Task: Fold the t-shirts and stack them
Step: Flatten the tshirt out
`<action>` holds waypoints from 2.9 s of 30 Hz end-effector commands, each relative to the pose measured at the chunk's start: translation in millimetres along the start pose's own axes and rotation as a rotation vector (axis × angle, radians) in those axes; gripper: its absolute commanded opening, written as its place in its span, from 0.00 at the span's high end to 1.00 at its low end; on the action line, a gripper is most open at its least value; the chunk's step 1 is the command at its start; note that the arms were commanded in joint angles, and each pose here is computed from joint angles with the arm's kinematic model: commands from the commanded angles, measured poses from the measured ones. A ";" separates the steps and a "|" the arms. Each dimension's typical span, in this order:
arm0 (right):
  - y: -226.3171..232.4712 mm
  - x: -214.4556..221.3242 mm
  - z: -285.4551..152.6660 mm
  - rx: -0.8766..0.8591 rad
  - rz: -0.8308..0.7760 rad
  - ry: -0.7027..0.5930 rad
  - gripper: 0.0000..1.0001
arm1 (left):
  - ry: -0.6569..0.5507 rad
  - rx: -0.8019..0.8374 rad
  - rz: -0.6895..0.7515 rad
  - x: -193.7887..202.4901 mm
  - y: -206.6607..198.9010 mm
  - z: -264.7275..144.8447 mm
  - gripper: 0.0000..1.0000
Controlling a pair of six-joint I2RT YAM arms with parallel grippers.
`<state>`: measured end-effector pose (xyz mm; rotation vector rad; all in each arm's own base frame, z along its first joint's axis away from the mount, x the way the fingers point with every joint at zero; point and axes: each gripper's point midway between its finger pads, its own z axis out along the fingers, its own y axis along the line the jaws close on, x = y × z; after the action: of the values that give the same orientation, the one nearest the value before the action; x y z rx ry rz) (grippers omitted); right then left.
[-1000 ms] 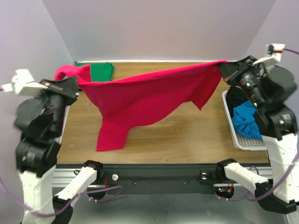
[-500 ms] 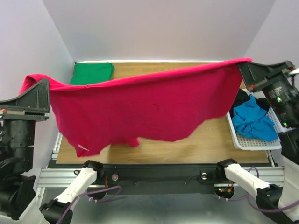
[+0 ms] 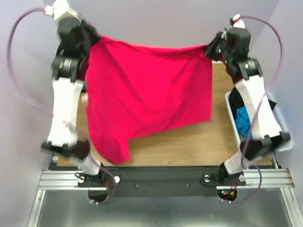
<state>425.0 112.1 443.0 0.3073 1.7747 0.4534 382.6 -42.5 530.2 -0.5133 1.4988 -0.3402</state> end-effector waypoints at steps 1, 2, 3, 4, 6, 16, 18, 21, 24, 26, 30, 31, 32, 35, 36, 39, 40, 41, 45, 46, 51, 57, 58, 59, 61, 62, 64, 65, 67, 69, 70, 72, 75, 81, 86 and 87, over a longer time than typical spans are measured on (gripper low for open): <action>3.1 -86.6 -4.7 -0.037 -0.017 -0.206 1.00 | -0.206 0.181 0.004 -87.8 -59.1 6.1 1.00; 4.0 -93.0 -1.6 -0.054 -0.009 -0.211 1.00 | -0.197 0.178 0.018 -81.2 -61.7 25.7 1.00; 5.0 -104.9 4.3 -0.074 0.004 -0.228 1.00 | -0.230 0.201 0.009 -92.4 -67.6 22.9 1.00; -1.2 -114.1 5.3 -0.068 0.007 -0.246 1.00 | -0.254 0.219 0.005 -99.6 -70.4 21.7 1.00; 2.0 -119.7 8.1 -0.112 -0.001 -0.241 1.00 | -0.310 0.284 -0.003 -117.5 -80.4 3.2 1.00; -68.1 -7.0 20.2 0.028 0.024 0.023 1.00 | 0.073 0.146 0.091 68.5 9.4 29.3 1.00; -96.1 35.6 17.2 0.105 0.031 0.095 1.00 | 0.203 0.062 0.058 147.5 57.4 24.5 1.00; -114.4 91.5 8.4 0.110 0.025 0.217 1.00 | 0.318 -0.006 -0.014 211.4 94.4 0.3 1.00; -130.6 150.1 -13.4 0.121 0.072 0.337 0.99 | 0.459 -0.103 -0.060 288.2 138.6 -38.2 1.00; -138.8 181.8 -27.2 0.134 0.115 0.397 0.94 | 0.573 -0.143 -0.058 341.0 159.7 -70.9 1.00; -169.5 250.7 -66.3 0.204 0.142 0.512 0.81 | 0.711 -0.159 -0.075 378.4 175.4 -121.9 0.60; -176.0 265.6 -71.1 0.223 0.149 0.548 0.78 | 0.722 -0.174 -0.066 378.1 178.6 -128.8 0.56; -184.1 283.8 -83.3 0.244 0.156 0.578 0.72 | 0.714 -0.182 -0.059 371.8 178.5 -132.5 0.46; -201.8 298.4 -98.2 0.339 0.167 0.594 0.39 | 0.685 -0.161 -0.104 350.9 168.4 -150.3 0.06; -210.3 296.5 -101.2 0.396 0.163 0.581 0.13 | 0.668 -0.143 -0.147 342.0 162.8 -156.5 0.01; -209.4 279.9 -102.6 0.413 0.137 0.549 0.00 | 0.607 -0.148 -0.177 318.1 160.0 -161.6 0.01; -206.7 275.1 -102.7 0.405 0.134 0.539 0.00 | 0.586 -0.156 -0.184 309.4 158.2 -160.8 0.01; -203.1 269.8 -102.0 0.390 0.133 0.528 0.00 | 0.575 -0.166 -0.188 305.5 158.7 -160.5 0.01; -185.1 255.1 -98.5 0.305 0.124 0.512 0.00 | 0.590 -0.196 -0.154 312.6 157.9 -145.5 0.01; -183.6 255.5 -97.5 0.295 0.122 0.519 0.00 | 0.606 -0.204 -0.144 317.6 157.6 -141.6 0.01; -158.1 270.5 -83.8 0.116 0.153 0.571 0.00 | 0.741 -0.275 -0.034 366.6 153.7 -109.7 0.02; -164.4 305.9 -65.8 0.076 0.192 0.634 0.00 | 0.796 -0.543 0.094 410.4 190.5 -96.5 0.02; -168.8 309.5 -63.5 0.092 0.190 0.640 0.00 | 0.793 -0.568 0.089 413.1 194.3 -96.2 0.02; -172.2 313.8 -62.1 0.105 0.189 0.650 0.00 | 0.792 -0.580 0.084 416.8 197.3 -96.5 0.02; -180.4 329.5 -58.6 0.122 0.189 0.689 0.00 | 0.787 -0.531 0.040 427.6 191.0 -87.9 0.01; -187.5 338.2 -57.3 0.148 0.194 0.707 0.00 | 0.818 -0.536 0.025 438.9 195.3 -92.0 0.02; -191.3 344.5 -56.9 0.159 0.196 0.720 0.00 | 0.830 -0.592 0.019 444.1 206.2 -99.0 0.02; -192.7 346.9 -57.2 0.164 0.197 0.725 0.00 | 0.828 -0.637 0.004 447.3 214.5 -105.6 0.02; -196.7 352.6 -58.3 0.178 0.200 0.733 0.00 | 0.793 -0.670 -0.016 439.5 222.3 -111.5 0.02; -203.2 358.4 -58.8 0.206 0.200 0.736 0.00 | 0.751 -0.683 -0.061 428.9 231.8 -114.9 0.02; -205.2 360.4 -58.8 0.215 0.203 0.737 0.00 | 0.738 -0.695 -0.076 425.6 237.8 -115.4 0.02; -206.4 364.2 -58.8 0.216 0.204 0.745 0.00 | 0.717 -0.730 -0.118 421.0 255.7 -119.0 0.02; -210.1 369.2 -60.2 0.228 0.205 0.756 0.00 | 0.724 -0.785 -0.129 420.2 279.2 -127.3 0.02; -219.0 372.7 -62.4 0.276 0.197 0.749 0.00 | 0.687 -0.903 -0.175 411.8 312.2 -148.5 0.02; -221.1 375.7 -62.3 0.287 0.204 0.759 0.00 | 0.701 -0.933 -0.204 413.1 316.9 -165.6 0.02; -220.1 375.0 -62.4 0.285 0.206 0.757 0.00 | 0.736 -0.907 -0.229 416.0 309.4 -168.7 0.01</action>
<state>278.4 77.1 39.7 0.5551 2.5713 0.5442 243.9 -13.5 30.4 -1.3348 2.2046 -0.0347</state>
